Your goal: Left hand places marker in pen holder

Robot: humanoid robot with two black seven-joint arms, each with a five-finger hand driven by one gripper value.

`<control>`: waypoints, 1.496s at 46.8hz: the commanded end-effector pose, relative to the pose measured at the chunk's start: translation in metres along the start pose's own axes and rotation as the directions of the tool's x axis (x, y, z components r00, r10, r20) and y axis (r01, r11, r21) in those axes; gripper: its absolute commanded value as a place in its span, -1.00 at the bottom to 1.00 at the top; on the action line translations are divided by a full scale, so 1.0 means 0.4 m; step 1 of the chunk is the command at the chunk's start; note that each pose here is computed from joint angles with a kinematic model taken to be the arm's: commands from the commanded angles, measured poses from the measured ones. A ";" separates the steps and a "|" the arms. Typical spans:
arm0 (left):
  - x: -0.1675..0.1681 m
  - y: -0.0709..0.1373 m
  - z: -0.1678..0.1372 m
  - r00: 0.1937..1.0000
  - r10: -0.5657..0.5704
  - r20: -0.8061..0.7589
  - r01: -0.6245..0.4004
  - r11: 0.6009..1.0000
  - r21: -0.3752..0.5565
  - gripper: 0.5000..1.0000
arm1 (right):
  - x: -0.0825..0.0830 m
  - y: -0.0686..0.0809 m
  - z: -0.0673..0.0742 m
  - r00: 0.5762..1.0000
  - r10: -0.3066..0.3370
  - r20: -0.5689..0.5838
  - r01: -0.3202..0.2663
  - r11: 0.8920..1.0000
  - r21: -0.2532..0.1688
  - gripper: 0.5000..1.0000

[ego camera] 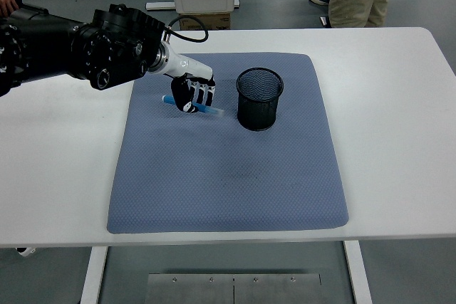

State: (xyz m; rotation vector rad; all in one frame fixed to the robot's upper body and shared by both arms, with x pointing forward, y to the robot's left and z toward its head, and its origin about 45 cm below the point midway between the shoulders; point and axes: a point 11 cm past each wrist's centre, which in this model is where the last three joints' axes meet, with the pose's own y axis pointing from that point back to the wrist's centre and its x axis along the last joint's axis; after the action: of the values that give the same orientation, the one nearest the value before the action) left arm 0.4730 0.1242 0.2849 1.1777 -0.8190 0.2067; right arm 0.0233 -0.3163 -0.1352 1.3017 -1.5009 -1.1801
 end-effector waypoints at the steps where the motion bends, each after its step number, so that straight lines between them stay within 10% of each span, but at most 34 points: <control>1: 0.014 0.005 0.014 1.000 0.009 -0.002 -0.009 1.000 -0.013 -1.00 | 0.000 0.000 0.000 1.000 0.000 0.000 0.000 1.000 0.000 1.00; 70: 0.183 0.065 0.225 0.974 0.125 -0.188 -0.173 0.948 -0.268 -1.00 | 0.000 0.000 0.000 1.000 0.000 0.000 0.000 1.000 0.000 1.00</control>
State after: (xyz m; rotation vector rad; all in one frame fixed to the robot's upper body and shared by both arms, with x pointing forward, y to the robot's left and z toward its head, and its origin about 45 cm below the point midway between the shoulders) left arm 0.4683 0.0353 0.3684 0.8314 -0.7879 0.2859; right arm 0.0235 -0.3163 -0.1352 1.3019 -1.5012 -1.1797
